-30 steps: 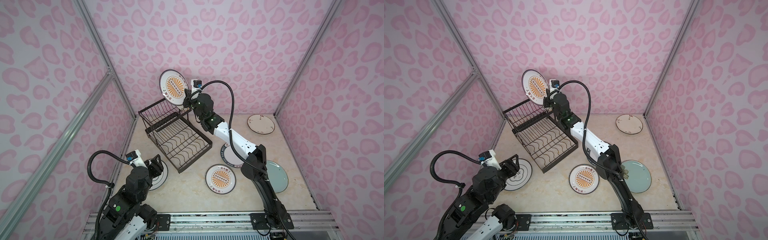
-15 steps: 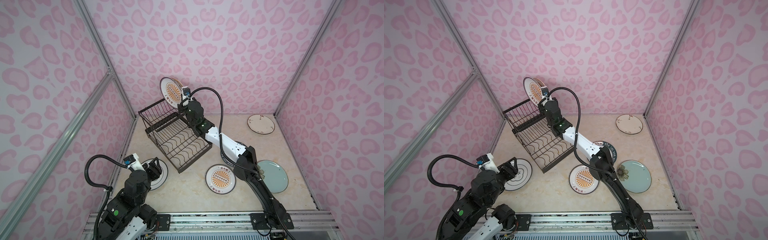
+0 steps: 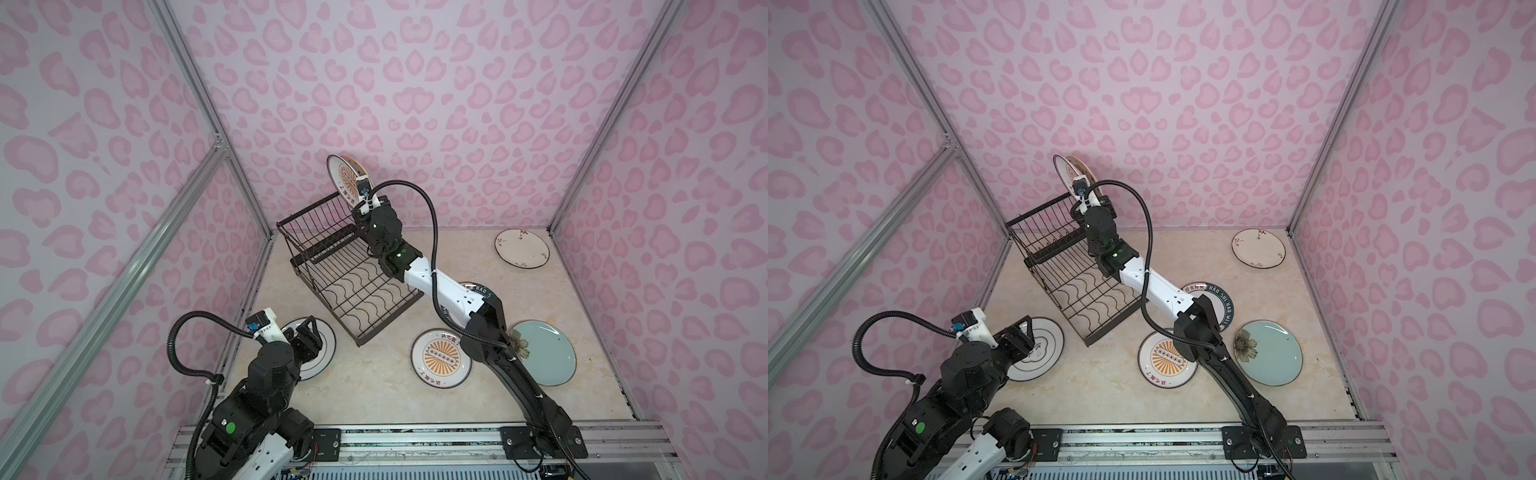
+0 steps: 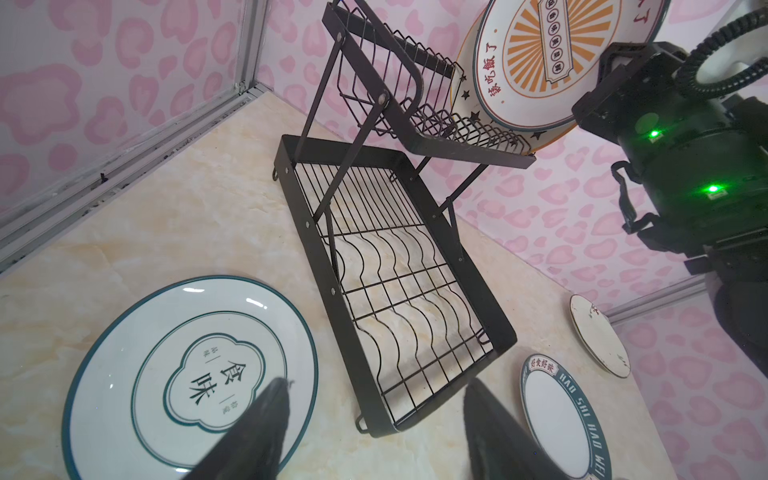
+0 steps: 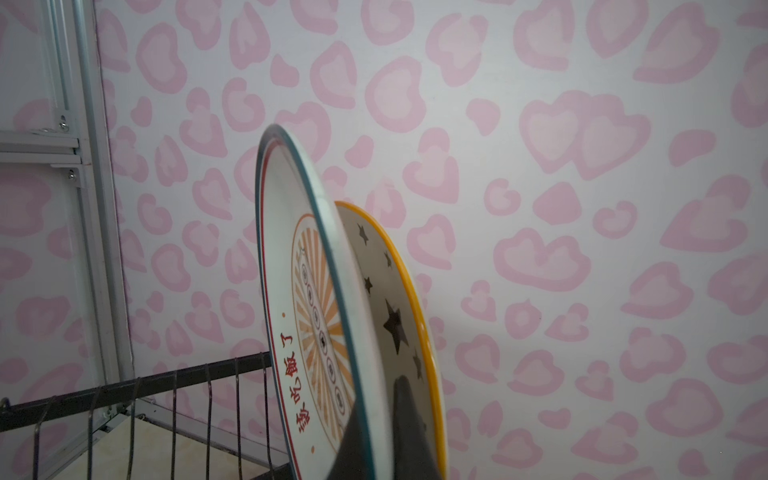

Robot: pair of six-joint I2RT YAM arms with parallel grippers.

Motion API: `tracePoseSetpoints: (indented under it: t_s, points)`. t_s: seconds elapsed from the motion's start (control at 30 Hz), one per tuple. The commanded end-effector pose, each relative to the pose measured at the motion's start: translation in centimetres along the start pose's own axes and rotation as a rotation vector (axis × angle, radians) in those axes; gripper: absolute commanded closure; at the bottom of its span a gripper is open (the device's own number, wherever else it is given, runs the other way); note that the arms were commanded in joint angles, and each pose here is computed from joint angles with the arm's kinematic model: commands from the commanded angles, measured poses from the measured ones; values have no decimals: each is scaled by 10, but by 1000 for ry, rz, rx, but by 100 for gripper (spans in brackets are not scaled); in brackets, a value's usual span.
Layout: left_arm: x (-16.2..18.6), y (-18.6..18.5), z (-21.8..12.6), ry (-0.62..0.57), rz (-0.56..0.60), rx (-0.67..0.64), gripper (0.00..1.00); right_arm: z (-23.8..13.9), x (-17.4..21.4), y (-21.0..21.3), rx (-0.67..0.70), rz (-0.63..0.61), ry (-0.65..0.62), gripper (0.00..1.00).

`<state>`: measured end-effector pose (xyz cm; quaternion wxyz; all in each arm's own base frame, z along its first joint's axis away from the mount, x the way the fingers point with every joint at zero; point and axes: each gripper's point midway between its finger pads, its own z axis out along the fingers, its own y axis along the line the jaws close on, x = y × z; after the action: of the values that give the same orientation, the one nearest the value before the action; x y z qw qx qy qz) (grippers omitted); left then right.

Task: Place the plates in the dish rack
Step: 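Lower the sunburst plate into the upper slots beside the star plate with the right gripper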

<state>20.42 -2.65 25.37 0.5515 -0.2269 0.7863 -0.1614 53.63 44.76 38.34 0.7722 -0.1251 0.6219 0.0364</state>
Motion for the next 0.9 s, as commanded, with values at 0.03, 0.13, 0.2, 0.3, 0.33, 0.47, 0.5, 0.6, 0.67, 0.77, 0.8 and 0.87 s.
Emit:
tracePoseSetpoints:
  t_s: [0.03, 0.13, 0.2, 0.3, 0.33, 0.47, 0.5, 0.6, 0.67, 0.77, 0.8, 0.87]
  points:
    - [-5, 1, -2, -21, -14, -6, 31, 2, -8, 0, 7, -22, -51, 100]
    - [-6, 1, -3, -21, -14, -7, 31, 2, -4, 2, 4, -43, -51, 100]
    - [-5, 2, -3, -21, -14, -9, 31, 3, -2, 2, 10, -53, -51, 100]
    - [-5, 2, -3, -22, -14, -9, 31, 4, 1, 1, 12, -65, -48, 100]
    - [-6, 2, -3, -23, -16, -8, 31, 5, 2, 1, 12, -69, -48, 100]
    - [-6, 3, -3, -24, -14, -11, 31, 5, 4, 1, 11, -95, -49, 100]
    - [-6, 3, -3, -24, -14, -11, 31, 6, 5, 2, 10, -100, -48, 100]
    - [-5, 4, -2, -24, -13, -16, 31, 6, 8, 3, 7, -106, -41, 100]
    - [-5, 4, -3, -25, -14, -15, 31, 6, 11, 4, 4, -107, -37, 100]
    - [-5, 4, -3, -27, -15, -16, 31, 6, 14, 7, -3, -109, -32, 100]
    - [-5, 5, -3, -28, -15, -17, 31, 6, 14, 7, -3, -109, -31, 100]
    - [-6, 5, -3, -29, -12, -19, 31, 6, 16, 7, -1, -112, -26, 100]
